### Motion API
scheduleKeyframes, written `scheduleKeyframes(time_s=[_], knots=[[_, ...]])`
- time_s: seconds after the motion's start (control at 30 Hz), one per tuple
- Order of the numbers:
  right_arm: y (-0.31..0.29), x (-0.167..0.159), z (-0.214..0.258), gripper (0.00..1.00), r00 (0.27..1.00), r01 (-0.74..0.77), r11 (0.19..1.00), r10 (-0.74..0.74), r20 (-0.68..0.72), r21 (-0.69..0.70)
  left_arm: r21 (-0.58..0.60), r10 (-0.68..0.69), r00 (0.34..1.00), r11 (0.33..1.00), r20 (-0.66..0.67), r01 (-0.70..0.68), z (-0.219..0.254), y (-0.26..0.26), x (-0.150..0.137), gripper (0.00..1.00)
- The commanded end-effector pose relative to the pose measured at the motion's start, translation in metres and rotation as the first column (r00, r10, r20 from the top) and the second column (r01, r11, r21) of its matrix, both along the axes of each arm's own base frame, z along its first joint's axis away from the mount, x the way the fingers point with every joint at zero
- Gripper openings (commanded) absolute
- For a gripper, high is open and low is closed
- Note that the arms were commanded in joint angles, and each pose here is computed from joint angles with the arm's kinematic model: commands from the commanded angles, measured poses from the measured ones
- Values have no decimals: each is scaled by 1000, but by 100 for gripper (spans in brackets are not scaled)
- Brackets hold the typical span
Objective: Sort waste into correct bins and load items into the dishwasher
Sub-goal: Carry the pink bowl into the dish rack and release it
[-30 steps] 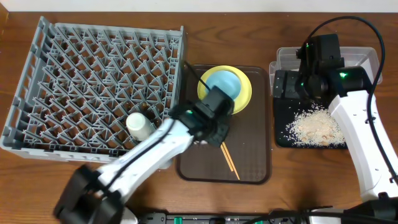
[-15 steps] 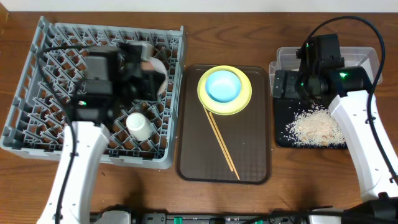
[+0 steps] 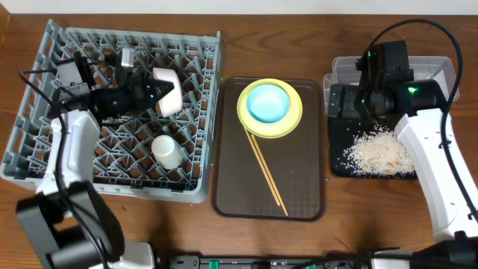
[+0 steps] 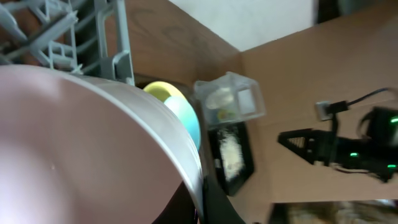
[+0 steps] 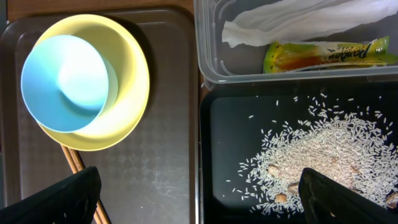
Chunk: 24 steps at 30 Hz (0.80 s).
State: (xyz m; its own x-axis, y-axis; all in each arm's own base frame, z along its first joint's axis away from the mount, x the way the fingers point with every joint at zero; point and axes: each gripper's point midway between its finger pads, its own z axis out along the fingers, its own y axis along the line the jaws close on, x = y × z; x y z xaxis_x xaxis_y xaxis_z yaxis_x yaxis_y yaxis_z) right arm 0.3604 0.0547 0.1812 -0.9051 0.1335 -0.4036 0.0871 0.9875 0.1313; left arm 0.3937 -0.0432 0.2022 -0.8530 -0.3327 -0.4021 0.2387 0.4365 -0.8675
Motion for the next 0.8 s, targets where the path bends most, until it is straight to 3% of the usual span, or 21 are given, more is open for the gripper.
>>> scheduleKeyframes(time_s=[0.0, 0.2, 0.27, 0.4, 0.47, 0.57, 0.63, 0.77], knots=[[-5, 3, 6, 99, 1000, 25, 1000, -25, 16, -5, -118, -21, 1000, 993, 9, 22, 4, 13, 0, 8], [-5, 3, 5, 99, 1000, 25, 1000, -25, 13, -6, -132, 66, 997, 989, -48, -71, -13, 47, 4, 9], [-5, 3, 5, 99, 1000, 25, 1000, -25, 13, -6, -87, 122, 988, 988, -96, -130, -25, 60, 4, 25], [-5, 3, 5, 99, 1000, 25, 1000, -25, 13, -6, 65, 251, 940, 968, -232, -242, -59, 86, -2, 48], [-5, 3, 5, 99, 1000, 25, 1000, -25, 13, -6, 158, 320, 899, 946, -300, -284, -77, 101, -10, 51], [-5, 3, 5, 99, 1000, 18, 1000, -18, 14, -9, 231, 382, 854, 920, -353, -317, -91, 118, -20, 63], [-5, 3, 5, 99, 1000, 18, 1000, -18, 14, -9, 229, 400, 842, 914, -362, -335, -91, 125, -24, 73], [-5, 3, 5, 99, 1000, 18, 1000, -18, 14, -9, 230, 431, 828, 900, -359, -369, -87, 137, -28, 82]])
